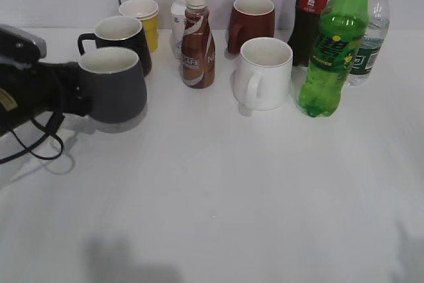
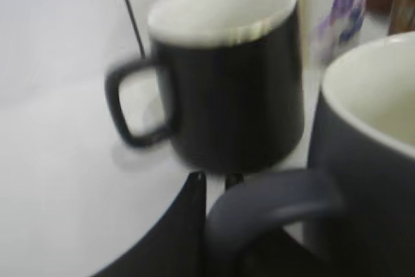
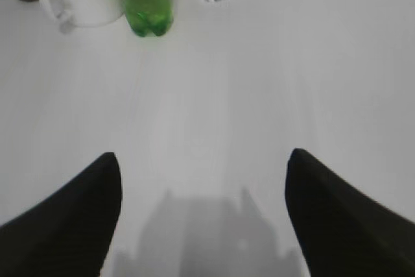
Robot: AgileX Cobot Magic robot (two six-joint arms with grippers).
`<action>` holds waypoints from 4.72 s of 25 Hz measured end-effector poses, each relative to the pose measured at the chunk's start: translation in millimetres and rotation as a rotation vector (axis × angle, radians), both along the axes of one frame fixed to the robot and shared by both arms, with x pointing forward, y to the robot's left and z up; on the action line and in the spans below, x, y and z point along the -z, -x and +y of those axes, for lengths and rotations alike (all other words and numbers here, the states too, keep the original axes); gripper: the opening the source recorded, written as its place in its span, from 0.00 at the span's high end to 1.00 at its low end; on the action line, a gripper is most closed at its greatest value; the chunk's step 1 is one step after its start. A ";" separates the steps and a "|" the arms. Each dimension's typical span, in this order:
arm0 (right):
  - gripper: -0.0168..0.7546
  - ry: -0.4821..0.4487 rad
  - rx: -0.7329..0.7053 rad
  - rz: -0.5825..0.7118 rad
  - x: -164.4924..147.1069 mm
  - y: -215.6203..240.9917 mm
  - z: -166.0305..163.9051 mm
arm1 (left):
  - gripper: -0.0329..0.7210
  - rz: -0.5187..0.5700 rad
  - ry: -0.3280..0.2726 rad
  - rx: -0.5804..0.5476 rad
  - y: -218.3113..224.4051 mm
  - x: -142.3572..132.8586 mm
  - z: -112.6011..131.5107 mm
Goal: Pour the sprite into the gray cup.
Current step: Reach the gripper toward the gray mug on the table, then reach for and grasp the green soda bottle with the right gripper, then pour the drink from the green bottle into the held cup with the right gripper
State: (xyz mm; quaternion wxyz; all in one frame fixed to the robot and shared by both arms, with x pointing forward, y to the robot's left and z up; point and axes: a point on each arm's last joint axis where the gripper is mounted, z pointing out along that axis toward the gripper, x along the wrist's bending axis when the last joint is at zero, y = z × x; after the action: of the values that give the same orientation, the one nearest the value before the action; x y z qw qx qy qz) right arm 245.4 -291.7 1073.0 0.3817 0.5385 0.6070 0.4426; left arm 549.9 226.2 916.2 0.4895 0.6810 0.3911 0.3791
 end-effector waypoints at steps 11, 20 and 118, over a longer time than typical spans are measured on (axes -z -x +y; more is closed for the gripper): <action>0.22 0.001 0.085 -0.533 -60.9 -108.4 -1.4 | 0.88 -0.050 -0.015 -0.008 6.8 -36.2 2.4; 0.23 -0.109 0.006 -0.358 -7.3 -191.9 16.7 | 0.88 -0.072 -0.022 -0.010 10.6 -50.1 3.4; 0.45 1.433 -0.753 -0.738 11.7 -256.8 161.7 | 0.88 0.007 -0.170 0.408 103.4 -101.2 -95.2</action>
State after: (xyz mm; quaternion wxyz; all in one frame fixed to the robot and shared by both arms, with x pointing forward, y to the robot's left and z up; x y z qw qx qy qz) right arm 502.2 -130.0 1061.3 0.6272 -0.2421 0.7133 0.1980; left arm 446.5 130.9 1017.5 0.4955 0.7861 0.2134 0.3016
